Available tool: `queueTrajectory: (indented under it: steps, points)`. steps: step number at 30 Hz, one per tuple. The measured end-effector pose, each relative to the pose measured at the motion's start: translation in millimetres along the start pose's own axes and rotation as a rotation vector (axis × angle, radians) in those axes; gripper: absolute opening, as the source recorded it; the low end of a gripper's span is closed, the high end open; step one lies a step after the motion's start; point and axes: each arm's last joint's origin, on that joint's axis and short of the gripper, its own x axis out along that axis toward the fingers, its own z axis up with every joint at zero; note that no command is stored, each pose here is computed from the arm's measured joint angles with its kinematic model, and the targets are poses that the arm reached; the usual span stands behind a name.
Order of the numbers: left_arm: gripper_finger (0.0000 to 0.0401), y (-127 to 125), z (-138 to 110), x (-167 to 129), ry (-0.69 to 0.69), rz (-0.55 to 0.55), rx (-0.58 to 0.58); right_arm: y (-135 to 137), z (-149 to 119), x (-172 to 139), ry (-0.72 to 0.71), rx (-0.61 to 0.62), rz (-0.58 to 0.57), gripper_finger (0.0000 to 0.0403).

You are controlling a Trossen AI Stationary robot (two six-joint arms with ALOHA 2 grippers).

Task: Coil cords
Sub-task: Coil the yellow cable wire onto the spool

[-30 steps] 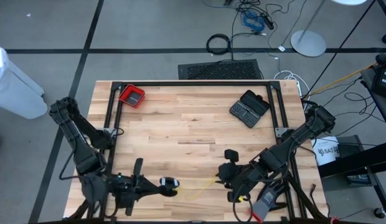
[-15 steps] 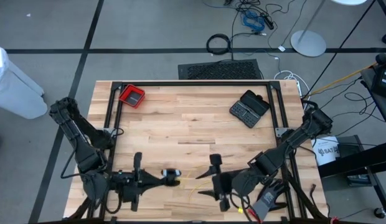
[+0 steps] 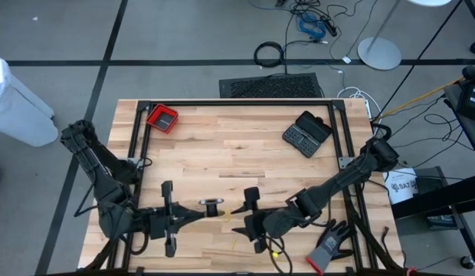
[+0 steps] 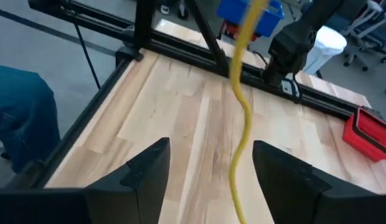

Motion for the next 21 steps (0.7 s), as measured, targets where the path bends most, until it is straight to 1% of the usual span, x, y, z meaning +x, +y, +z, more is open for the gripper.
queueTrajectory:
  steps: [6,12,16,21]
  points:
    - [0.0,0.5,0.1,0.3,0.0,0.003,-0.001,-2.6,-10.0,15.8,0.043,0.032,0.097,0.0206]
    - [0.0,0.3,0.1,0.1,0.0,0.002,0.0,-5.8,-18.6,26.5,0.085,0.026,0.11,0.0186]
    - [0.0,0.3,0.2,0.1,0.0,0.002,0.0,-8.9,-20.6,29.5,0.097,0.029,0.102,0.0156]
    - [0.0,0.4,0.2,0.1,0.0,0.002,0.0,-12.4,-21.1,30.9,0.101,0.05,0.093,0.0099]
